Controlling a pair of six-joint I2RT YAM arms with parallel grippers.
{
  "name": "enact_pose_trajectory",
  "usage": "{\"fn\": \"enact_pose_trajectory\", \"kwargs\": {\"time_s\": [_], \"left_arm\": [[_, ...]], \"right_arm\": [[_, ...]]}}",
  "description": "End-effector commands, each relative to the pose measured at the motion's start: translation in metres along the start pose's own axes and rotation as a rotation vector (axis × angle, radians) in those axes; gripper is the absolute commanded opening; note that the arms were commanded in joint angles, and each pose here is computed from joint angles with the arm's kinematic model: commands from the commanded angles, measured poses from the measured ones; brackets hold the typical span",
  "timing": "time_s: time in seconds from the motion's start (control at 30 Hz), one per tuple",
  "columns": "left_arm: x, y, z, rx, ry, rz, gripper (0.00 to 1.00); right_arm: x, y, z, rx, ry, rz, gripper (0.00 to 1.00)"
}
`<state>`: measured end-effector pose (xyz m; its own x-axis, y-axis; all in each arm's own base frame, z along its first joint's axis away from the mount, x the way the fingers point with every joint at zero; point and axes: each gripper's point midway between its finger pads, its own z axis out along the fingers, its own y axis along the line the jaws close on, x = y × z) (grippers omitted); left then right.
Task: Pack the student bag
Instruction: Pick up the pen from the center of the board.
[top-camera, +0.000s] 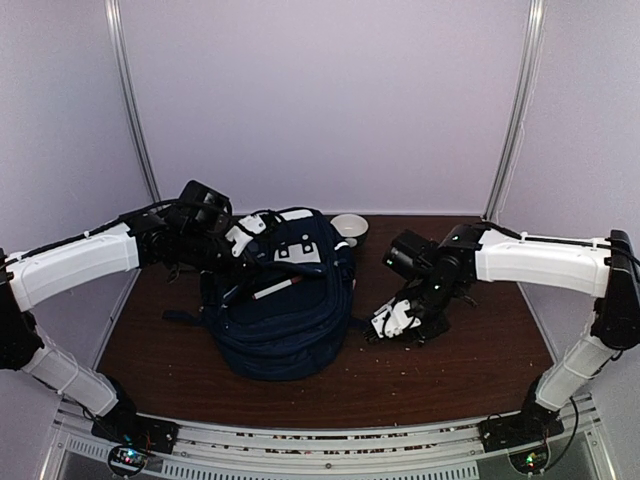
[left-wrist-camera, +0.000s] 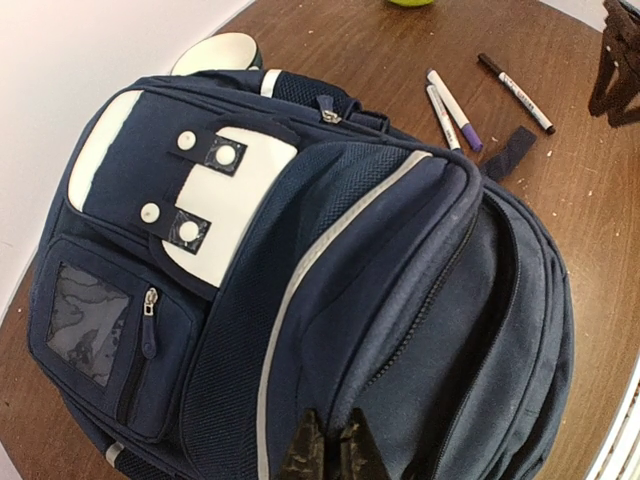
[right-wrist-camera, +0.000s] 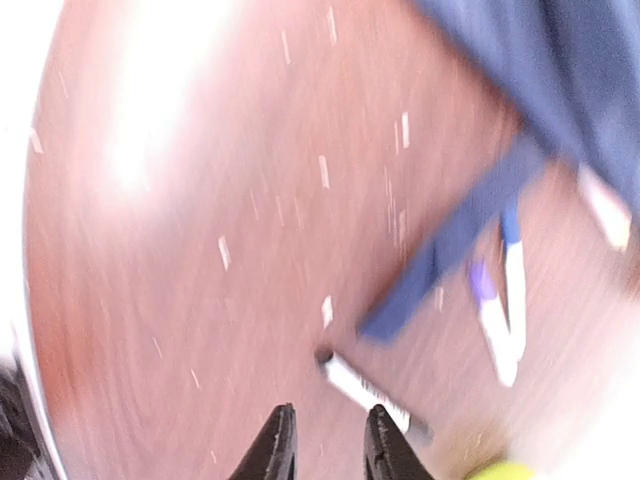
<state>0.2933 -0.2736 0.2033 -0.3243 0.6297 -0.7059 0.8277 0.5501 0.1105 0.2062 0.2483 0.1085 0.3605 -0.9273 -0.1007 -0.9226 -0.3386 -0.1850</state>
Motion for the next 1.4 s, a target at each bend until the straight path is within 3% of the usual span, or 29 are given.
{"fn": "enact_pose_trajectory", "kwargs": {"time_s": [0.0, 0.07, 0.17, 0.4, 0.63, 1.37], "left_arm": [[-0.02, 0.009, -0.008, -0.028, -0.092, -0.002, 0.0], [-0.019, 0.009, -0.009, -0.033, -0.091, 0.003, 0.0], [-0.018, 0.009, -0.009, -0.036, -0.085, 0.008, 0.0], [-0.018, 0.009, -0.014, -0.04, -0.089, 0.017, 0.0], [-0.018, 0.011, -0.018, -0.058, -0.096, 0.028, 0.0], [-0.016, 0.011, -0.02, -0.061, -0.088, 0.044, 0.0]], "right_arm": [[0.059, 0.004, -0.005, -0.026, 0.143, -0.074, 0.25], [0.072, -0.008, -0.004, 0.0, 0.171, -0.074, 0.32], [0.082, -0.021, -0.003, -0.002, 0.189, -0.097, 0.35], [0.124, -0.044, 0.027, -0.035, 0.36, -0.18, 0.35], [0.135, -0.068, 0.05, -0.033, 0.382, -0.164, 0.36], [0.154, -0.036, 0.086, -0.161, 0.453, -0.193, 0.3]]}}
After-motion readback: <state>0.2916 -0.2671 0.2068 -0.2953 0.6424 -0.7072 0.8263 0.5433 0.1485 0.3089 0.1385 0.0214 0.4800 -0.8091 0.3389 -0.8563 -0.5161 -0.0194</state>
